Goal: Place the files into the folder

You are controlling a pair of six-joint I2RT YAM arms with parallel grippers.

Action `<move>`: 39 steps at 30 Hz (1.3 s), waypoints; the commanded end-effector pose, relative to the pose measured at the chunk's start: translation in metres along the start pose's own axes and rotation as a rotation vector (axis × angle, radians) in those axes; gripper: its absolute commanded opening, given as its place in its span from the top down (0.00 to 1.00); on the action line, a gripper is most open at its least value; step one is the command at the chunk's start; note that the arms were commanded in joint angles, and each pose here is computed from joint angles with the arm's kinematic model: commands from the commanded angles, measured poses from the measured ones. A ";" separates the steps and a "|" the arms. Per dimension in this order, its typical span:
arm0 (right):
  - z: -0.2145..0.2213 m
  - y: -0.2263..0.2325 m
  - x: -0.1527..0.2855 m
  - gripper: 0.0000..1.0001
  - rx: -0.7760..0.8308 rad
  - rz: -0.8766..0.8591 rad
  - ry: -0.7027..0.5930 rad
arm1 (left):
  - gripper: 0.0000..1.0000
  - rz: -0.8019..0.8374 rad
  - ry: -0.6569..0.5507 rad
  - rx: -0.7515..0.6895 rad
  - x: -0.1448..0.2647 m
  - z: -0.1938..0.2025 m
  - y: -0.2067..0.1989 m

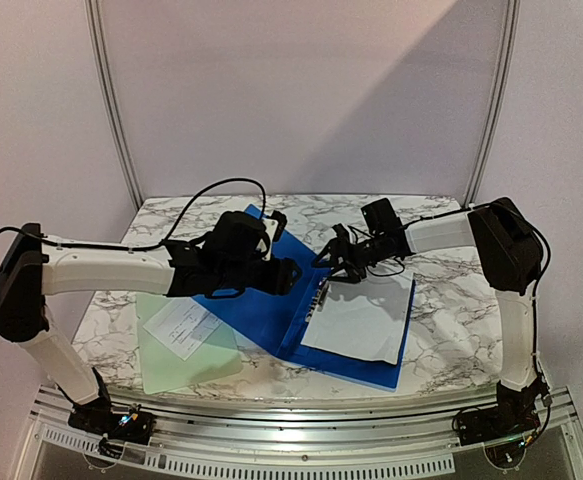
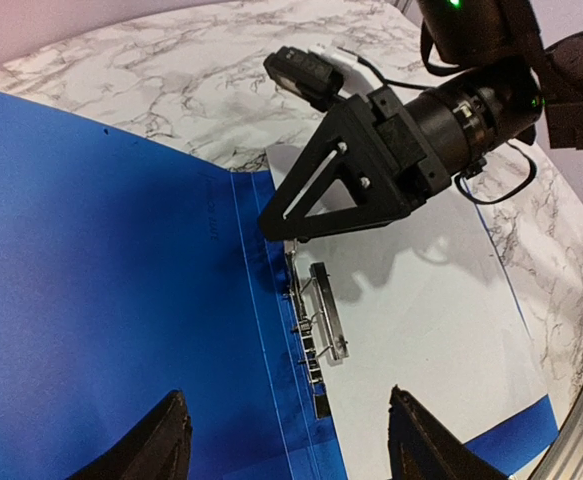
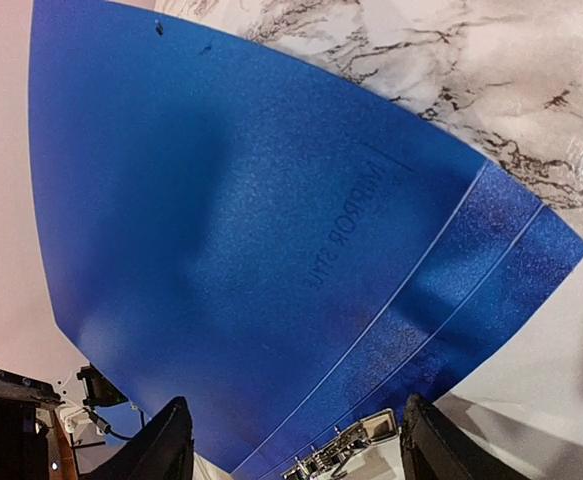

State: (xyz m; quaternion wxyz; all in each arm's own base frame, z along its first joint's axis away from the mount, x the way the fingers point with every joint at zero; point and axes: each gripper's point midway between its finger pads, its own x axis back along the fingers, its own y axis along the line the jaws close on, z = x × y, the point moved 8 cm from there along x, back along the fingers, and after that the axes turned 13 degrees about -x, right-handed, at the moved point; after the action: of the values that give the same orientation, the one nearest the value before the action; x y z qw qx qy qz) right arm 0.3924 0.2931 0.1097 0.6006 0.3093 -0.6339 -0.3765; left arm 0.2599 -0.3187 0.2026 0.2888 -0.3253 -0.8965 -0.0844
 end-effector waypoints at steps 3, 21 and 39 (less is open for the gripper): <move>-0.006 0.004 -0.003 0.30 -0.001 -0.041 0.009 | 0.33 -0.012 0.019 0.004 -0.009 0.009 0.006; 0.002 0.045 0.003 0.31 0.073 -0.138 0.056 | 0.33 -0.033 0.024 -0.006 -0.011 0.011 0.008; 0.007 0.060 0.010 0.25 0.145 0.055 -0.038 | 0.34 -0.048 0.018 -0.006 -0.006 0.012 0.013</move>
State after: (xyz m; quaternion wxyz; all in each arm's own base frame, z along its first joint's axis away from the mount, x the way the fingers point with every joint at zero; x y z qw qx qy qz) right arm 0.3785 0.3287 0.1390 0.6027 0.3604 -0.6197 -0.3505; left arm 0.2630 -0.3143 0.1915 0.2967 -0.3113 -0.8980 -0.0931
